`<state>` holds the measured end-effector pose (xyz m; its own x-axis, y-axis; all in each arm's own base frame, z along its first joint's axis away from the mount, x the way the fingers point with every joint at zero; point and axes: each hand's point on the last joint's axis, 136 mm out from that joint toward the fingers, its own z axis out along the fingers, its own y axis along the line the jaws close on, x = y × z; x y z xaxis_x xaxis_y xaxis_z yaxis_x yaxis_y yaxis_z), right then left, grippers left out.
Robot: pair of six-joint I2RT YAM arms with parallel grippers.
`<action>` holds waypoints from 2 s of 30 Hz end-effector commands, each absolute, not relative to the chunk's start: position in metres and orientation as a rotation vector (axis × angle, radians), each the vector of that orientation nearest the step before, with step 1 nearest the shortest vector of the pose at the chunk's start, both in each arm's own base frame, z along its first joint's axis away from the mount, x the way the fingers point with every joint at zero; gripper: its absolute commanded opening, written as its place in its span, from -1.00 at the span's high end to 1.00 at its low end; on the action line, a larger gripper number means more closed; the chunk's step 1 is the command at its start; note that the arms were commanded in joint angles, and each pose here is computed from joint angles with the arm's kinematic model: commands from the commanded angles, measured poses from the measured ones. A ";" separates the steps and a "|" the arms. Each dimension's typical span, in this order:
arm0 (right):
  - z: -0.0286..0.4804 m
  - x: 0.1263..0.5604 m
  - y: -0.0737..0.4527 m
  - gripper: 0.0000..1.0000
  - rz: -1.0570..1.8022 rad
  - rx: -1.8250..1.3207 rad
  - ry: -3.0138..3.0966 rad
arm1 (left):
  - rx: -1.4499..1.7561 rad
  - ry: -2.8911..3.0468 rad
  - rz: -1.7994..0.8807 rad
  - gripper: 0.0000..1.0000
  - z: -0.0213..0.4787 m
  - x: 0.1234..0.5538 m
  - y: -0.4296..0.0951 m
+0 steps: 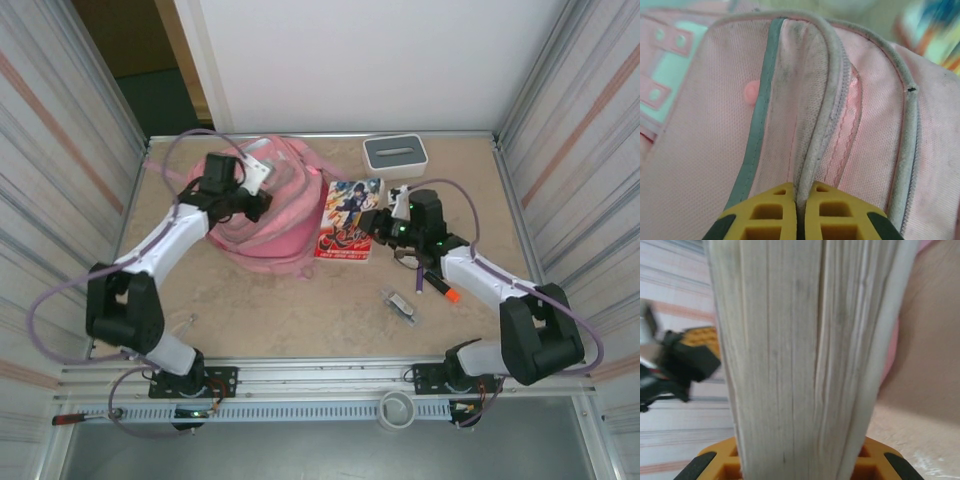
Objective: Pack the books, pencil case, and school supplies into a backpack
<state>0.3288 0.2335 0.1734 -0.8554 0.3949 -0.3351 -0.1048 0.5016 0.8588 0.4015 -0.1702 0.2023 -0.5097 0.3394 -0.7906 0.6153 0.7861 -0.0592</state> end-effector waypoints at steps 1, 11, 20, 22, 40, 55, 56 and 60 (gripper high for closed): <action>0.196 0.343 0.254 1.00 1.412 0.306 2.107 | 0.541 1.946 -0.723 1.00 0.275 0.392 -0.183; 0.201 0.385 0.334 1.00 1.541 0.376 2.006 | 0.484 1.877 -0.867 1.00 0.309 0.384 -0.186; 0.175 0.434 0.414 0.90 1.582 0.489 1.954 | 0.460 1.900 -0.886 1.00 0.301 0.390 -0.184; 0.161 0.445 0.425 0.76 1.565 0.536 1.961 | 0.443 1.902 -0.889 1.00 0.299 0.391 -0.182; 0.168 0.330 0.331 -0.33 1.086 -0.051 2.201 | 0.245 1.929 -0.841 1.00 0.279 0.406 -0.153; 0.082 0.338 0.296 -0.20 0.781 0.062 2.390 | 0.128 2.092 -0.904 1.00 0.229 0.390 -0.164; 0.081 0.344 0.296 -0.05 0.778 0.060 2.392 | 0.121 2.107 -0.899 1.00 0.225 0.387 -0.166; 0.077 0.374 0.288 0.57 0.794 0.097 2.404 | 0.108 2.132 -0.903 1.00 0.210 0.371 -0.177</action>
<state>0.3458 0.2840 0.0579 -0.8404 0.2238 -0.4935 -0.0833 0.8466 0.5257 0.3807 -0.1776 0.2038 -0.6837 -0.1675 -0.7103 0.3950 0.7335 -0.5532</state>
